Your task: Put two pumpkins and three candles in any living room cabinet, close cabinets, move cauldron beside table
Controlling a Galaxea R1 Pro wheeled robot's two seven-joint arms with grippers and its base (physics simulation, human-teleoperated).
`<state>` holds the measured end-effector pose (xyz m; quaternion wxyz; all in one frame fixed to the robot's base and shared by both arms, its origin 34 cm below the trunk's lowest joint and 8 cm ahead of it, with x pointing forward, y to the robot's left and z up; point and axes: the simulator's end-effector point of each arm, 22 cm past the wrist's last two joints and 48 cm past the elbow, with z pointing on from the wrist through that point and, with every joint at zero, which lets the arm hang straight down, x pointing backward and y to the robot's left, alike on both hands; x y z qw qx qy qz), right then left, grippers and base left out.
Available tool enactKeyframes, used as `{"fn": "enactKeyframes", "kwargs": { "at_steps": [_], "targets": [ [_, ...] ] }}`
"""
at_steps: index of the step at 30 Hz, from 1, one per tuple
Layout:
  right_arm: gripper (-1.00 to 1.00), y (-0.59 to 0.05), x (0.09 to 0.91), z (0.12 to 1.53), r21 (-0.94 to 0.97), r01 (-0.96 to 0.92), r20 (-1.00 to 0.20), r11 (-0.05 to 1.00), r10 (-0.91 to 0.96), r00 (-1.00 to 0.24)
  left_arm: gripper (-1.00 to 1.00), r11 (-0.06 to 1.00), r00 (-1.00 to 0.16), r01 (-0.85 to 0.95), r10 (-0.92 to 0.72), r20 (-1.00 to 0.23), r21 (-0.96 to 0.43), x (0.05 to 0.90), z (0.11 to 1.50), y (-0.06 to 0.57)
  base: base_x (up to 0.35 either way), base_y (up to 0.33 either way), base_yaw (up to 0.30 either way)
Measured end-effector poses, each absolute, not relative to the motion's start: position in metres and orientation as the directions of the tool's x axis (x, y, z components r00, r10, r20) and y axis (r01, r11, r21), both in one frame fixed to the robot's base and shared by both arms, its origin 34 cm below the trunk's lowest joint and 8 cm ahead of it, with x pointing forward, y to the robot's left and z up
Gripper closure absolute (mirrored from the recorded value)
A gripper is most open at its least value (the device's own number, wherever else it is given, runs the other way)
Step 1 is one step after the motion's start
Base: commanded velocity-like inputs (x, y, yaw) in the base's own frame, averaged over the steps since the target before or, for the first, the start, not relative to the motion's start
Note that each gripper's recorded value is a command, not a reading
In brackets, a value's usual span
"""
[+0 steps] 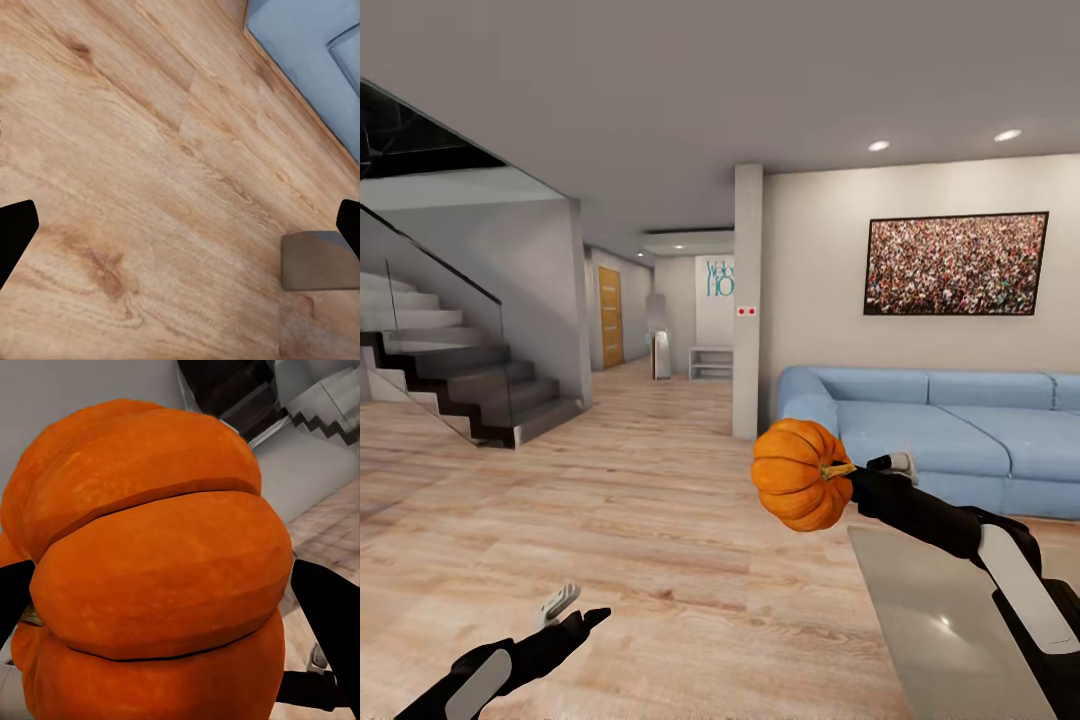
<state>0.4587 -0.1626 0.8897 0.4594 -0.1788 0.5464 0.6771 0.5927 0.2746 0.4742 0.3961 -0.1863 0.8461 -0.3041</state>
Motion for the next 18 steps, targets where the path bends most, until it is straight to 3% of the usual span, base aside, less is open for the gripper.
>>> {"fn": "enactKeyframes", "kwargs": {
  "at_steps": [18],
  "targets": [
    [1.0,-0.163,0.464,0.854,0.601,-0.799,-0.728,0.021,0.427,-0.536,-1.0,0.739,-0.627,-0.101,-0.567,-0.534,-0.667,0.586,0.436,0.277,0.0,0.0,0.0]
  ]
}}
